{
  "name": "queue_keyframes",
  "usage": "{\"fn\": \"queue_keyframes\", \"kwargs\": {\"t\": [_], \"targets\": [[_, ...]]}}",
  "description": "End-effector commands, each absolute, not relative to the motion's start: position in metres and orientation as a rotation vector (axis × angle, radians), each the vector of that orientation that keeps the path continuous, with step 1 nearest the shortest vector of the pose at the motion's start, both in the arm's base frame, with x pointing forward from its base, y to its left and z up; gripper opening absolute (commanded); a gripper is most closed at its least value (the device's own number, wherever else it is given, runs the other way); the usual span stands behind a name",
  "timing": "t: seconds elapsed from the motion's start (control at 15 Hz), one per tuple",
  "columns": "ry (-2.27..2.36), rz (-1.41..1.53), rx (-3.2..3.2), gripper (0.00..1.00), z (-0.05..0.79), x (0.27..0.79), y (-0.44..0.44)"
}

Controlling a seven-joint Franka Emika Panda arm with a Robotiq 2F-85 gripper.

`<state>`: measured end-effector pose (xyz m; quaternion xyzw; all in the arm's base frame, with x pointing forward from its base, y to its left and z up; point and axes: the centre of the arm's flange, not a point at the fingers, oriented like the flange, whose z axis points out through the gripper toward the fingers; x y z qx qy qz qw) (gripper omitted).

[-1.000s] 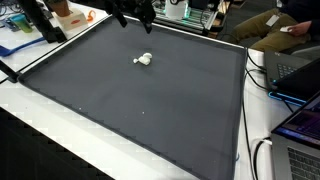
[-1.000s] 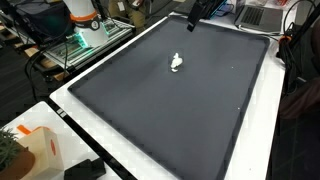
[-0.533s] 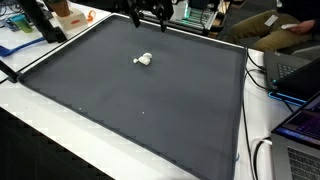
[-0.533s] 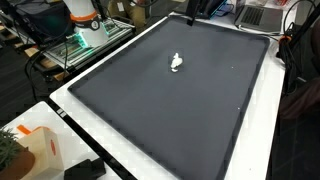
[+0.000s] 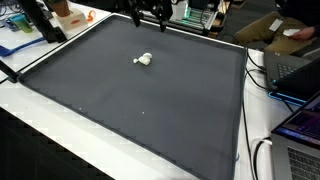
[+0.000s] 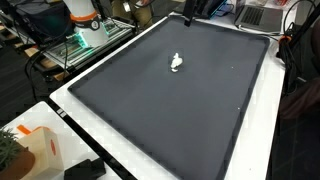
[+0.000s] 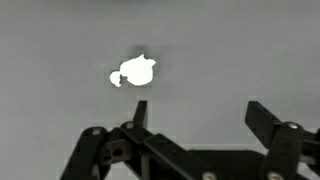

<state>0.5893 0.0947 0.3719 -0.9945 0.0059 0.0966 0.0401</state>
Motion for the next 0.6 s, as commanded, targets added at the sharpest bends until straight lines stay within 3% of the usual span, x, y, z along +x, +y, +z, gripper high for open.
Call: {"fn": "queue_keyframes", "kwargs": {"t": [0.0,0.53], "targets": [[0.138,0.323,-3.064,1.0,0.357,0.53,0.088],[0.385,0.188,-3.052,1.0,0.349,0.406,0.089]]}}
